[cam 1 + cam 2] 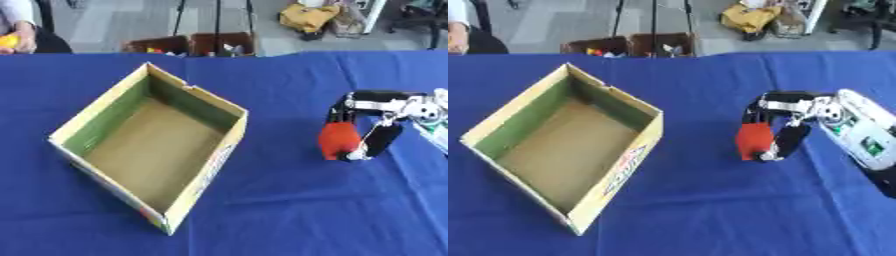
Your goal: Pick up objects on the table and place them in the box.
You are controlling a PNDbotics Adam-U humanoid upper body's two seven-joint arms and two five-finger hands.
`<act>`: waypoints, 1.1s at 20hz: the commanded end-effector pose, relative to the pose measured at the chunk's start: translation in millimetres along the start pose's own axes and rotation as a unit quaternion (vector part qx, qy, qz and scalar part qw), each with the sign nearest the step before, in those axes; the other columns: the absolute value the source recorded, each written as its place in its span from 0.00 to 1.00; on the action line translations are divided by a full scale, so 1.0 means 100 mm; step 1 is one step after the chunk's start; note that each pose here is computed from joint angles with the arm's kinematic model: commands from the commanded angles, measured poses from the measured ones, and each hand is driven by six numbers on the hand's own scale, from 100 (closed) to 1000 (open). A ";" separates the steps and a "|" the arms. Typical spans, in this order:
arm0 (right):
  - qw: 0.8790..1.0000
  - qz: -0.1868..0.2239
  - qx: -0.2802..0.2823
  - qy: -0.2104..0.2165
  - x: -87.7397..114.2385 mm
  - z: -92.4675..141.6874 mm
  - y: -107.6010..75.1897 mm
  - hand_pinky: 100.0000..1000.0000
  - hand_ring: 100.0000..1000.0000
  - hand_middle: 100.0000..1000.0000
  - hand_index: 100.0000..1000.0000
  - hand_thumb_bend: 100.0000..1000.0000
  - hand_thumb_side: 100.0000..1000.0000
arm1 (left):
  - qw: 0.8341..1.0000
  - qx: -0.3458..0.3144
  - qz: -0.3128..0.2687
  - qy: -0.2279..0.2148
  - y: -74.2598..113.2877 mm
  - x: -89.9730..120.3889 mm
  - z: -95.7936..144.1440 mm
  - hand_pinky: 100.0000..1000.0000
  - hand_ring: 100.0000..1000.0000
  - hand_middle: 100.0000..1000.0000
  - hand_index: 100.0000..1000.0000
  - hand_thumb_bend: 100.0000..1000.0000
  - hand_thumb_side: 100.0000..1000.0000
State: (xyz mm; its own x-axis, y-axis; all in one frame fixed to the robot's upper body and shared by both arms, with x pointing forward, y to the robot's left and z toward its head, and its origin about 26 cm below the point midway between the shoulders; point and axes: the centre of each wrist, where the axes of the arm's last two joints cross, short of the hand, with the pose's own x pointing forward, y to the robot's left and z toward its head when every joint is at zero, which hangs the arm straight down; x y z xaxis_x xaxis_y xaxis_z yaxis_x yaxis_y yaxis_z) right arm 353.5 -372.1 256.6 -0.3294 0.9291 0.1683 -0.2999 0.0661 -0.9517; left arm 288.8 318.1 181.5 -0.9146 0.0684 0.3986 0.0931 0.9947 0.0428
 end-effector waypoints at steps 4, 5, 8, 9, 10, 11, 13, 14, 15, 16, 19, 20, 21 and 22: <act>0.995 0.003 -0.096 -0.042 0.26 0.29 -0.49 0.65 0.51 0.32 0.37 0.12 0.06 | 1.000 -0.010 -0.005 -0.010 0.02 0.06 -0.07 0.51 0.70 0.81 0.91 0.00 1.00; 0.993 0.003 -0.110 -0.048 0.30 0.33 -0.55 0.65 0.51 0.31 0.37 0.12 0.07 | 1.000 -0.010 -0.005 -0.010 0.02 0.06 -0.07 0.51 0.70 0.81 0.91 0.00 1.00; 0.988 0.007 -0.137 -0.064 0.40 0.40 -0.69 0.64 0.51 0.31 0.36 0.13 0.09 | 1.000 -0.012 -0.005 -0.009 0.03 0.06 -0.07 0.51 0.70 0.81 0.91 0.00 1.00; 0.987 0.011 -0.144 -0.071 0.44 0.42 -0.74 0.64 0.51 0.31 0.36 0.13 0.09 | 1.000 -0.013 -0.005 -0.009 0.03 0.06 -0.07 0.51 0.70 0.81 0.91 0.00 1.00; 0.986 0.014 -0.150 -0.077 0.48 0.43 -0.77 0.64 0.51 0.31 0.36 0.13 0.10 | 1.000 -0.013 -0.004 -0.008 0.03 0.06 -0.07 0.51 0.70 0.81 0.91 0.00 1.00; 0.984 0.018 -0.156 -0.084 0.53 0.44 -0.81 0.64 0.51 0.31 0.36 0.13 0.10 | 1.000 -0.014 -0.004 -0.008 0.03 0.06 -0.07 0.51 0.70 0.81 0.91 0.00 1.00; 0.980 0.025 -0.171 -0.101 0.64 0.44 -0.88 0.64 0.51 0.31 0.36 0.13 0.12 | 1.000 -0.016 -0.003 -0.007 0.03 0.06 -0.07 0.51 0.70 0.81 0.91 0.00 1.00; 0.978 0.028 -0.177 -0.109 0.69 0.44 -0.92 0.64 0.51 0.30 0.36 0.13 0.12 | 1.000 -0.017 -0.003 -0.007 0.03 0.06 -0.07 0.51 0.70 0.81 0.91 0.00 1.00; 0.975 0.029 -0.183 -0.120 0.74 0.42 -0.95 0.65 0.50 0.30 0.36 0.14 0.13 | 1.000 -0.018 -0.002 -0.007 0.03 0.06 -0.07 0.51 0.70 0.81 0.91 0.00 1.00; 0.973 0.030 -0.189 -0.128 0.79 0.41 -0.99 0.64 0.50 0.30 0.36 0.14 0.13 | 1.000 -0.018 -0.002 -0.007 0.03 0.06 -0.07 0.51 0.70 0.81 0.91 0.00 1.00; 0.966 0.031 -0.209 -0.151 0.94 0.36 -1.10 0.64 0.50 0.30 0.36 0.14 0.13 | 1.000 -0.020 0.000 -0.007 0.02 0.06 -0.07 0.51 0.70 0.81 0.91 0.00 1.00; 0.963 0.029 -0.214 -0.159 0.99 0.33 -1.12 0.64 0.50 0.30 0.36 0.14 0.13 | 1.000 -0.021 0.001 -0.008 0.02 0.06 -0.08 0.51 0.70 0.81 0.91 0.00 1.00; 0.962 0.027 -0.217 -0.166 1.03 0.30 -1.14 0.64 0.50 0.30 0.36 0.14 0.13 | 1.000 -0.022 0.002 -0.008 0.02 0.06 -0.08 0.51 0.70 0.81 0.91 0.00 1.00; 0.960 0.025 -0.220 -0.172 1.07 0.28 -1.17 0.64 0.50 0.30 0.36 0.14 0.13 | 1.000 -0.022 0.003 -0.009 0.02 0.06 -0.09 0.51 0.70 0.81 0.91 0.00 1.00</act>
State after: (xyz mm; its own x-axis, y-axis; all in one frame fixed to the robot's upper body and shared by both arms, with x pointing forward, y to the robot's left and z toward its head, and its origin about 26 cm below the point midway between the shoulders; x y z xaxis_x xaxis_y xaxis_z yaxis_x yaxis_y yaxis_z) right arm 330.8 -291.5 384.8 -0.6322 0.7626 0.1370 0.0812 0.2411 -0.9671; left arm 288.8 317.9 182.2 -0.9110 0.0846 0.4037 0.1122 0.9927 0.0453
